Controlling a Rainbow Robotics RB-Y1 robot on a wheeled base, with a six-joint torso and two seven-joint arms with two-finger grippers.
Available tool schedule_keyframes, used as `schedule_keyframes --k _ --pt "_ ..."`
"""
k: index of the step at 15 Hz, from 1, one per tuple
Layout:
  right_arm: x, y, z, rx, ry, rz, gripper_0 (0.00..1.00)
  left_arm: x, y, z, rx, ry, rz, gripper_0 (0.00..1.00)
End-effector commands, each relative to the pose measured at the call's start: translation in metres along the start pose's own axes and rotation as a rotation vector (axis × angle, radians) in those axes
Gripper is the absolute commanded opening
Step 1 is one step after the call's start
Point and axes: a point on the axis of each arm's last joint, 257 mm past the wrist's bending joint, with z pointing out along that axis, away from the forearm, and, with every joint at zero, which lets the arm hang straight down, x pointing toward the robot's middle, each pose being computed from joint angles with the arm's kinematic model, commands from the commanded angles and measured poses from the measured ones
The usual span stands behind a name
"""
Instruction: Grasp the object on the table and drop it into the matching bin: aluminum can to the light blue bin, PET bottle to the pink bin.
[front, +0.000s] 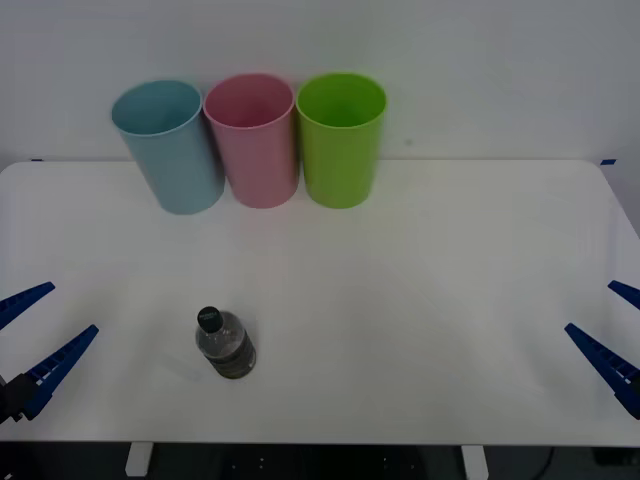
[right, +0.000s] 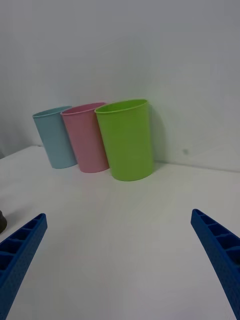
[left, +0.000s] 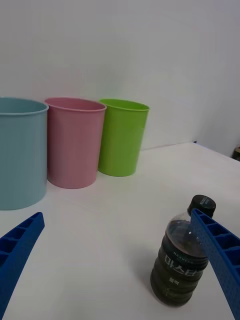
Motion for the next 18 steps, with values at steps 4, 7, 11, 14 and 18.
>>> schedule_keyframes --k 4,7,11,14,18 --pt "0.0 0.0 0.0 0.0 0.0 0.0 1.0 0.0 0.006 -0.003 -0.03 -0.026 -0.029 1.0" --pt "0.0 0.0 0.0 0.0 0.0 0.0 1.0 -0.001 0.008 -0.005 -0.024 -0.013 -0.02 1.0" --pt "0.0 0.0 0.0 0.0 0.0 0.0 1.0 0.014 0.008 -0.011 -0.033 0.04 -0.007 1.0" --pt "0.0 0.0 0.0 0.0 0.0 0.0 1.0 0.029 0.003 -0.01 -0.022 0.087 0.01 1.0" --pt "0.0 0.0 0.0 0.0 0.0 0.0 1.0 0.049 -0.002 -0.009 0.0 0.155 0.089 1.0"
